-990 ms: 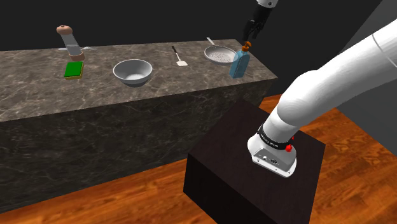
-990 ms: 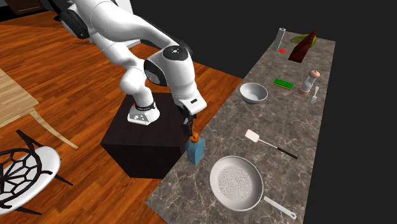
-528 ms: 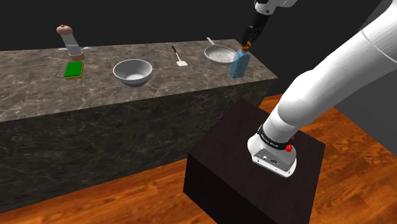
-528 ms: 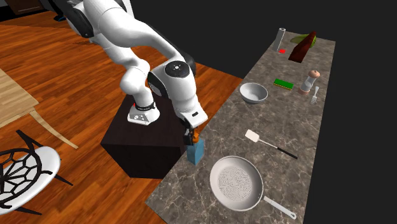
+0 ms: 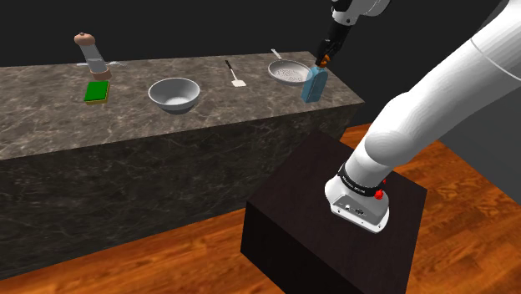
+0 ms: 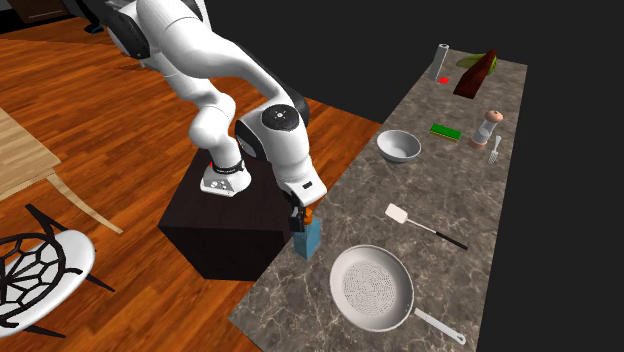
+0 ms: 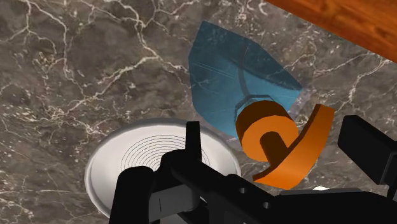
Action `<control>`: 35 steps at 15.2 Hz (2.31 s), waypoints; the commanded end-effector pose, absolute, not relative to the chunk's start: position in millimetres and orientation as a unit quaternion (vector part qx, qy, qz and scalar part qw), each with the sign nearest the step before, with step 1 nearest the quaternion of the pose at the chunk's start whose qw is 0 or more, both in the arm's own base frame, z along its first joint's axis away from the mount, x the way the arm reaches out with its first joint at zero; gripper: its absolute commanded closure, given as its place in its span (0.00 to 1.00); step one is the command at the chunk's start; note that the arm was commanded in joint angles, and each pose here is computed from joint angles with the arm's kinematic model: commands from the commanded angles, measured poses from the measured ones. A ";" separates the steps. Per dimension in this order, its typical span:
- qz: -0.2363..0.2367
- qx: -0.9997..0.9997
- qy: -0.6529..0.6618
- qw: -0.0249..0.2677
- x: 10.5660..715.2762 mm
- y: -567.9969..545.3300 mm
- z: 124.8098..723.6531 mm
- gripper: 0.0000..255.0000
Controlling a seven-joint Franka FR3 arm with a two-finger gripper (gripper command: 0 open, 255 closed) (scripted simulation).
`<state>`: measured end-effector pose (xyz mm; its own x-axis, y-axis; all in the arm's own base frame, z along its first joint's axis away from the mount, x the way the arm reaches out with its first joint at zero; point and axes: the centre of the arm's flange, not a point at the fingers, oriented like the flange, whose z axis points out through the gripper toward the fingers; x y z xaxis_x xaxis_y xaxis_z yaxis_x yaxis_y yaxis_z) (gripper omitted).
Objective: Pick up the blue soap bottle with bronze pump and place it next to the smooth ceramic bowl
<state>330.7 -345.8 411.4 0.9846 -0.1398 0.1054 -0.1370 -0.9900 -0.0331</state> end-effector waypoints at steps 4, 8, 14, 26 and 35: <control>-0.054 -0.996 0.069 0.013 330.8 -345.8 411.4 1.00; -0.054 -0.996 0.069 0.013 330.7 -345.8 411.4 1.00; -0.054 -0.996 0.069 0.013 330.8 -345.8 422.0 1.00; -0.054 -0.996 0.069 0.013 330.8 -345.8 485.3 1.00; -0.054 -0.996 0.069 0.013 330.8 -345.8 532.9 1.00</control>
